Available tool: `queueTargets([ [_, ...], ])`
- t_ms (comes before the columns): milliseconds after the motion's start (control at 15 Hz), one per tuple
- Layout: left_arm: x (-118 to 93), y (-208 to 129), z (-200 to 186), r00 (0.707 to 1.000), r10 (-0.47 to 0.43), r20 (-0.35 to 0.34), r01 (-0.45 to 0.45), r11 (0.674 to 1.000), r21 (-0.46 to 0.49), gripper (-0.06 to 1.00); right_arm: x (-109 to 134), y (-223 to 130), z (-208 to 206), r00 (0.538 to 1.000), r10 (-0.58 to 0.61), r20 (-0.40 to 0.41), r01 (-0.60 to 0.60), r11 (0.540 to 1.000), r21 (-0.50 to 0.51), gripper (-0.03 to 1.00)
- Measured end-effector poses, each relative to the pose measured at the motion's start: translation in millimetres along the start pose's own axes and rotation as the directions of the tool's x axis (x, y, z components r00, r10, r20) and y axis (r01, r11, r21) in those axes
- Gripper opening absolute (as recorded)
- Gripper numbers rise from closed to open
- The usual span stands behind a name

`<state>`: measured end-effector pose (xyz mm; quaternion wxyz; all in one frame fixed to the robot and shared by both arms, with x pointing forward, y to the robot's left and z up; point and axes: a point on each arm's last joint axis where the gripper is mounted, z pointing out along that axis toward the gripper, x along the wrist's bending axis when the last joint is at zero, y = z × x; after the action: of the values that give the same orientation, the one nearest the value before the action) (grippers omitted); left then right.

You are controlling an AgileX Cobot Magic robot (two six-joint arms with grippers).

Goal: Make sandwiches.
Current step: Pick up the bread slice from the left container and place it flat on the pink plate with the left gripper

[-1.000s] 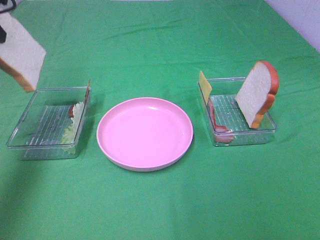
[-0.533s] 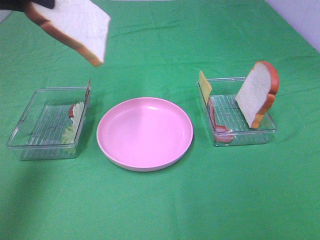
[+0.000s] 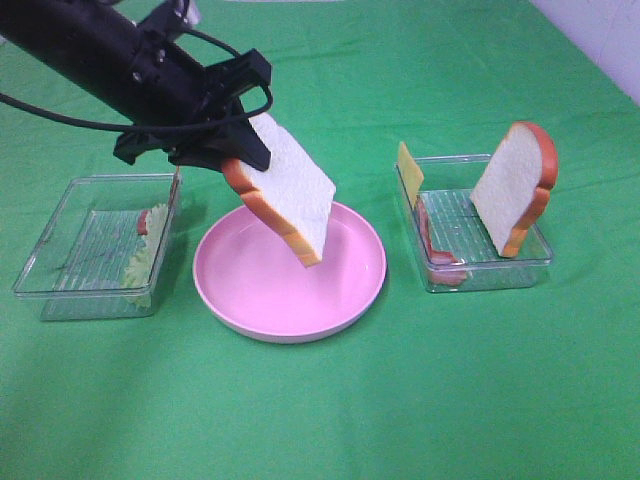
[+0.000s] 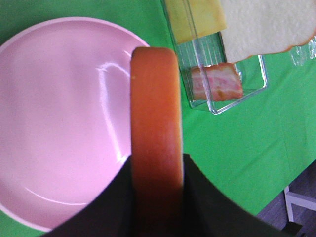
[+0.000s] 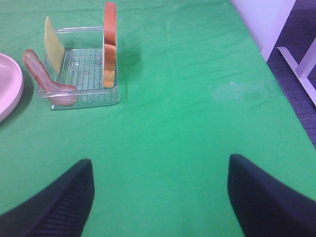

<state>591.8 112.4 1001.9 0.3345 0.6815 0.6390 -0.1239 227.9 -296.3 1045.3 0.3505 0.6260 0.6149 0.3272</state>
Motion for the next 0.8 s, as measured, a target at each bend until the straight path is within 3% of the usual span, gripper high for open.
queueTargets([
  [333,10.3,-11.5,47.5,0.998,-0.06,-0.029,0.062,0.996,0.071,0.22,0.0,0.0,0.0,1.0,0.0,0.0,0.0,1.0,0.0,0.71],
  [667,14.1,-12.2,55.2,0.996,-0.077,-0.036,0.079,0.994,0.071,0.22,0.0,0.0,0.0,1.0,0.0,0.0,0.0,1.0,0.0,0.71],
  [733,14.1,-12.2,55.2,0.996,-0.077,-0.036,0.079,0.994,0.071,0.26,0.0,0.0,0.0,1.0,0.0,0.0,0.0,1.0,0.0,0.71],
  [800,14.0,-12.3,55.2,0.996,-0.077,-0.036,0.079,0.994,0.072,0.39,0.0,0.0,0.0,1.0,0.0,0.0,0.0,1.0,0.0,0.71],
])
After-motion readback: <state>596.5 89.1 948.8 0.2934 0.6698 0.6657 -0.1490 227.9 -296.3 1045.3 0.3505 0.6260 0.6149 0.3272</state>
